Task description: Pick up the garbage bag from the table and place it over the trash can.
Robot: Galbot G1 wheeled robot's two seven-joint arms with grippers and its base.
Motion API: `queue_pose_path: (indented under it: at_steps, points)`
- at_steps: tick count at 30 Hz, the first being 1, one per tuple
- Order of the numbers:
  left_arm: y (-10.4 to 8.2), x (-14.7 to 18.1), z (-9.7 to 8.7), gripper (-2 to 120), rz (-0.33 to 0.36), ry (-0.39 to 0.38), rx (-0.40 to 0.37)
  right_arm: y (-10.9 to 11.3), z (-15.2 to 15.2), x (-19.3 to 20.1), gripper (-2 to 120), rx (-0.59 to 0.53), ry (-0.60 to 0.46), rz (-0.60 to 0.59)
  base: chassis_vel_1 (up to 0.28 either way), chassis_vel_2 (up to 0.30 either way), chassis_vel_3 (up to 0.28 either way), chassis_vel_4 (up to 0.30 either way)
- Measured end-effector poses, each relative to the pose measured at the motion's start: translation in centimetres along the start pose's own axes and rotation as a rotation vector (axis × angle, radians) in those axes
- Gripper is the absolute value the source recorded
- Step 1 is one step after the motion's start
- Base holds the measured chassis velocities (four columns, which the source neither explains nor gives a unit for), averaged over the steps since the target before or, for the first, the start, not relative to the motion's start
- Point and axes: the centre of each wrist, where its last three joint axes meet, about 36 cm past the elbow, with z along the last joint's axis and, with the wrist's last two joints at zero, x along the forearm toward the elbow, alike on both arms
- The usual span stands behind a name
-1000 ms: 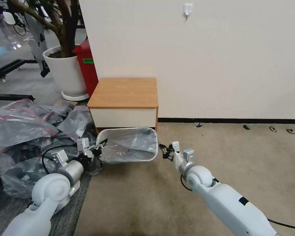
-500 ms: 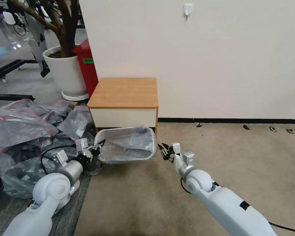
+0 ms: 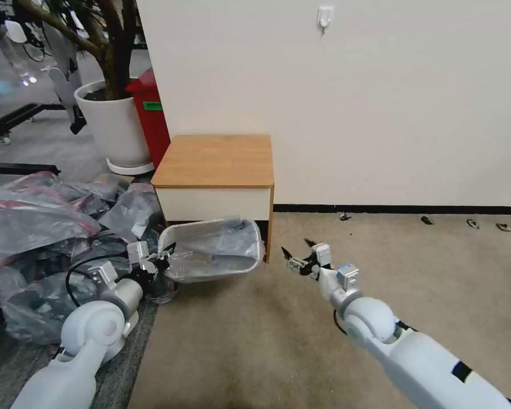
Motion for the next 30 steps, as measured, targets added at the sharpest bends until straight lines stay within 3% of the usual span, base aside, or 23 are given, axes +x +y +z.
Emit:
queue_pose_path:
  at_steps: [2,6,13,16,17,21,30]
  points:
    - [-0.1,0.0,0.1,2,-0.007,-0.003,-0.011,0.1,-0.3,0.2,79,0.01,-0.007,-0.004,0.0,0.0,0.0,0.0]
    - [-1.1,0.3,0.9,2,-0.047,-0.02,-0.077,0.9,-2.9,1.5,62,0.096,-0.08,-0.043,0.0,0.0,0.0,0.0]
    - [-2.7,1.2,1.7,2,-0.065,-0.047,-0.149,3.0,-7.2,3.6,40,0.205,-0.156,-0.189,0.0,0.0,0.0,0.0]
    - [-3.7,1.8,2.7,2,-0.075,-0.063,-0.206,5.3,-7.9,4.4,25,0.239,-0.124,-0.276,0.0,0.0,0.0,0.0]
    - [-3.7,1.8,2.7,2,-0.075,-0.063,-0.206,5.3,-7.9,4.4,25,0.239,-0.124,-0.276,0.0,0.0,0.0,0.0]
    - [-5.0,2.3,3.9,2,-0.078,-0.099,-0.304,6.5,-8.2,3.7,5,0.358,-0.067,-0.342,0.0,0.0,0.0,0.0]
    - [-6.8,3.7,4.3,2,-0.047,-0.122,-0.35,6.7,-9.6,2.2,0,0.512,0.067,-0.47,0.0,0.0,0.0,0.0]
